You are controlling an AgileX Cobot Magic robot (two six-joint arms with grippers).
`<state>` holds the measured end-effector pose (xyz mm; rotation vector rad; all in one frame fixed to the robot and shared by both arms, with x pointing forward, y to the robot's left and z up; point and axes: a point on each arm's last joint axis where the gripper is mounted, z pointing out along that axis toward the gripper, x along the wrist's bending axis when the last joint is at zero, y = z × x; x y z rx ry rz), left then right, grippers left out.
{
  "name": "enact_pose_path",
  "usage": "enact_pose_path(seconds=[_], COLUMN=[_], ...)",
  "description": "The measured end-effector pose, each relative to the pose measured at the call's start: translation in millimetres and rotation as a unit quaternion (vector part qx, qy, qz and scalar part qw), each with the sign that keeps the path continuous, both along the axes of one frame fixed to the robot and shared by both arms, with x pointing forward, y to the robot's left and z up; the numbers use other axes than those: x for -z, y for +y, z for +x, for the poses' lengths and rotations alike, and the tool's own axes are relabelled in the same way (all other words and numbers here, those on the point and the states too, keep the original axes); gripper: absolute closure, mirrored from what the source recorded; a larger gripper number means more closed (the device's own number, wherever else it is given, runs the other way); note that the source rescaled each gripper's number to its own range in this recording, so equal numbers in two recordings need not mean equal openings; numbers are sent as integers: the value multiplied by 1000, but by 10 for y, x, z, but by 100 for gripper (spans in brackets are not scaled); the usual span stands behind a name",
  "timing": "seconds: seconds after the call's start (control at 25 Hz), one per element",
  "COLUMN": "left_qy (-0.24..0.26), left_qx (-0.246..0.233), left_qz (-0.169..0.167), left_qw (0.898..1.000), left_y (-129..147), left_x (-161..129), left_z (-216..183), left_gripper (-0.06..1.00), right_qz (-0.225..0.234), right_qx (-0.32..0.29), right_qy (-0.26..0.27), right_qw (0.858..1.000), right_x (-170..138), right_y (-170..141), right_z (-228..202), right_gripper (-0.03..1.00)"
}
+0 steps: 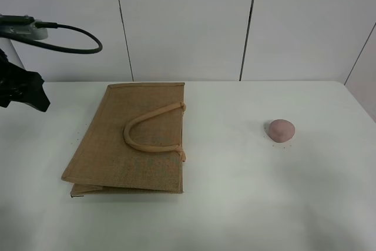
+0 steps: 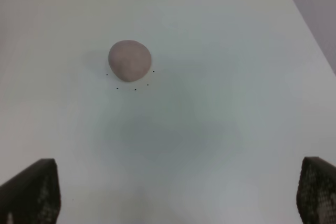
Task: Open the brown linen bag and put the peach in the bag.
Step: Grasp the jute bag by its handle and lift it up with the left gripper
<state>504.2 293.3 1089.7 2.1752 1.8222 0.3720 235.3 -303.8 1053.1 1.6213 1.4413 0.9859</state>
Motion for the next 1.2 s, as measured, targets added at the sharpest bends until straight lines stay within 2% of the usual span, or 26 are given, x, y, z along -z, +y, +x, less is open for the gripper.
enact_pose_path(seconds=[0.16, 0.28, 0.72, 0.88, 1.08, 1.2], left_qy=[11, 13, 68, 78, 107, 122], left_qx=[-3, 8, 71, 65, 21, 13], left_qz=[-17, -18, -29, -39, -43, -41], left_qw=[1000, 1000, 995, 994, 993, 992], left_y=[-28, -103, -928, -1151, -1238, -1258], left_x=[56, 77, 463, 613, 924, 1108], left_z=[286, 452, 808, 985, 1235, 1312], left_gripper=[-6, -6, -6, -6, -6, -6], right_qz=[0, 0, 0, 0, 0, 0], right_qx=[0, 0, 0, 0, 0, 0], right_qy=[0, 0, 0, 0, 0, 0], right_qw=[1000, 1000, 1000, 1000, 1000, 1000], right_x=[0, 0, 0, 0, 0, 0], right_y=[0, 0, 0, 0, 0, 0], right_z=[0, 0, 0, 0, 0, 0], right_gripper=[-3, -3, -3, -3, -3, -3])
